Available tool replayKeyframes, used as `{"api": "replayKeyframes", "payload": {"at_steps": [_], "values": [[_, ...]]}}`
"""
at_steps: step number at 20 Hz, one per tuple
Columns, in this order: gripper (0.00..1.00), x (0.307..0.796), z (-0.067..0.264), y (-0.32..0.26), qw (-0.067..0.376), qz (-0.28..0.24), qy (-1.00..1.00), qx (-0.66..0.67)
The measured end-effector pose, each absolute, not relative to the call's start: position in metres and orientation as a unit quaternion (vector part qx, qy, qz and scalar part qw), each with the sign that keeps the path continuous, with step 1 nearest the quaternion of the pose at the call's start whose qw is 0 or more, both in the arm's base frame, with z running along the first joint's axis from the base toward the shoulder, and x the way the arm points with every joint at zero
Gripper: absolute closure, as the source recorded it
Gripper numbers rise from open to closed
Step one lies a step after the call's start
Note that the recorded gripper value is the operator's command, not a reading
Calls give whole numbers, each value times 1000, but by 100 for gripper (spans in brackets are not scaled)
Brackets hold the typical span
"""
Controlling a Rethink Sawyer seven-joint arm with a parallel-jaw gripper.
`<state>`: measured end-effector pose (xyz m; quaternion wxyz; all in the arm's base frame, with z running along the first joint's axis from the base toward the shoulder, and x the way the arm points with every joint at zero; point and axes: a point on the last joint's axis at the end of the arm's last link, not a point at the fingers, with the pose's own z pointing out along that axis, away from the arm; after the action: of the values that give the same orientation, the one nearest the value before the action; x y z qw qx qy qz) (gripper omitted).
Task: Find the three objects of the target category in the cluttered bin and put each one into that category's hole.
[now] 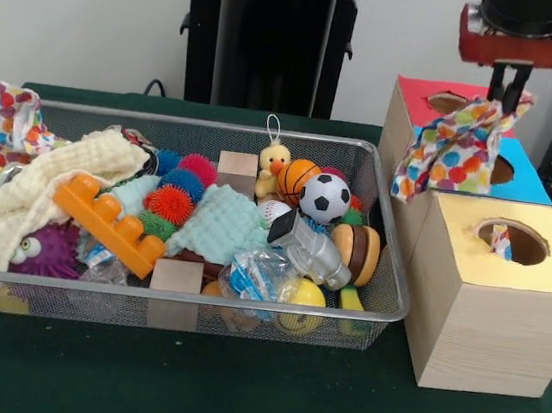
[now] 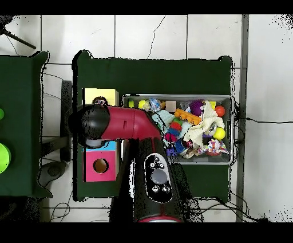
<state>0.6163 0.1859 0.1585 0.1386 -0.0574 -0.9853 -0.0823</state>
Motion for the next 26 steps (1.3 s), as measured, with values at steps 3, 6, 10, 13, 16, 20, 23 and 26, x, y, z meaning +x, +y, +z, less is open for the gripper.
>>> {"api": "replayKeyframes", "payload": {"at_steps": [3,6,10,13,16,20,23,26], "values": [[100,608,189,203,153,-87,-983,-48],[100,599,224,221,171,-94,-980,-37],[100,587,258,240,189,-96,-977,-28],[100,584,268,247,188,-99,-977,-26],[100,585,270,247,177,-105,-978,-35],[100,586,263,237,153,-106,-981,-52],[100,583,254,230,143,-102,-983,-61],[100,582,247,224,134,-100,-984,-69]]}}
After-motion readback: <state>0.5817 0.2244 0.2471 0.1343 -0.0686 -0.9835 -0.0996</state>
